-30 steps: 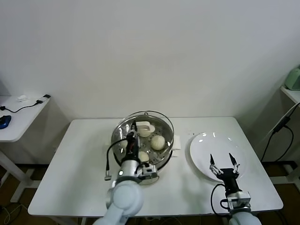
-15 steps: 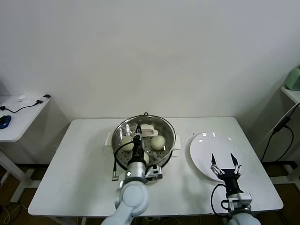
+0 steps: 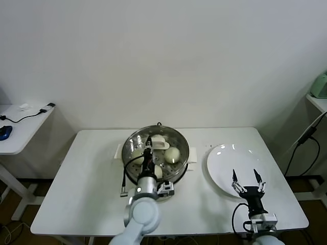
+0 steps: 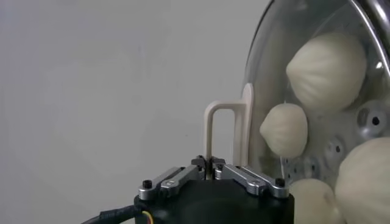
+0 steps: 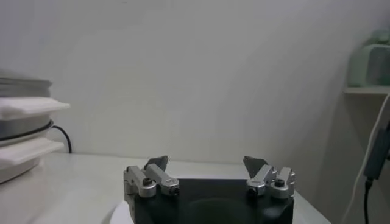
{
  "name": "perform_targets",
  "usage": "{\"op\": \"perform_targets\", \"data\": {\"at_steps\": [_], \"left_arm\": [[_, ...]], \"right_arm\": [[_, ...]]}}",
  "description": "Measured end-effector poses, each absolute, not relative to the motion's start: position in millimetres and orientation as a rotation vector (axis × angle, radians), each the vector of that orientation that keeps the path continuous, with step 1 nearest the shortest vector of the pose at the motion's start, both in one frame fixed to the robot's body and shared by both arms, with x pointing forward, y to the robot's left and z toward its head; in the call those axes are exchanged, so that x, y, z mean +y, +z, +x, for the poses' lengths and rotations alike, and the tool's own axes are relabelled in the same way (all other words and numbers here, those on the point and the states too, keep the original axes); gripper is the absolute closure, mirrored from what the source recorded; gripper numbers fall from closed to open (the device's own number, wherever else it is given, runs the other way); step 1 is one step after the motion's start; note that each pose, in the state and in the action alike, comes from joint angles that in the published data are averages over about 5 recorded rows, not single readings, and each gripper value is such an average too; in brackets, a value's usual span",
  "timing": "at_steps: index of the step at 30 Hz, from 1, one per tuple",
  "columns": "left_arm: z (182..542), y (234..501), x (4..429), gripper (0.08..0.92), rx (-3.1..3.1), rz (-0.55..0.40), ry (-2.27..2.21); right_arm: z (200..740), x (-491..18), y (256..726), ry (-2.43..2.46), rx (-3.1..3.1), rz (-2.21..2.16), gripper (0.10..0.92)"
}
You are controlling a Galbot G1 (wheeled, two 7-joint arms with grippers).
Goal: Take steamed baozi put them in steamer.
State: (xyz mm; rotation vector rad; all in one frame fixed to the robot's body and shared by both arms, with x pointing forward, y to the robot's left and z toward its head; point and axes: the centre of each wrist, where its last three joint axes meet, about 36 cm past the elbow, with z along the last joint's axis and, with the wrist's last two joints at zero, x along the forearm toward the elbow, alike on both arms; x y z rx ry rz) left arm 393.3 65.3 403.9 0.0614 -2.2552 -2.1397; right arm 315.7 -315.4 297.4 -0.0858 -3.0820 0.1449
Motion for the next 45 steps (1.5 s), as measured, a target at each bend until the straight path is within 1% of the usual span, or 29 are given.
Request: {"op": "perform_targets", "data": {"at_steps": [7,10,15,20,26,31,34,37,41,45], "left_arm": [[392,401,68,0.856,-2.25,0.069,-2.145],[390,400,70,0.806,-2.251,0.06,-2.144],[383,403,70,0.659,-2.271,0.03,-2.126],[373,414,71,0.521,-2.325,-0.009,-2.091],[358,434,77,0.348,-2.475,-0.078,-1.985],[350,454,92,0.213,-2.717,-0.166,-1.739],[350,463,110,0.182,-2.869,-0.192,-1.508],[354,468,138,0.177,-2.98,-0.178,-1.268],[359,468,184,0.177,-3.075,-0.107,-0.964],[359,456,229,0.177,-3.119,-0.025,-0.69]], "right_arm": [[313,-314,297,0.15,-3.091,-0.084,0.2],[312,-313,297,0.15,-3.095,-0.079,0.199],[313,-312,300,0.151,-3.1,-0.064,0.2],[315,-309,304,0.15,-3.101,-0.043,0.199],[317,-306,307,0.141,-3.1,-0.026,0.2],[315,-304,308,0.111,-3.102,-0.019,0.199],[315,-304,308,0.09,-3.11,-0.018,0.2],[315,-303,308,0.072,-3.12,-0.014,0.2],[315,-302,307,0.061,-3.122,-0.004,0.199],[317,-301,305,0.052,-3.119,-0.002,0.2]]}}
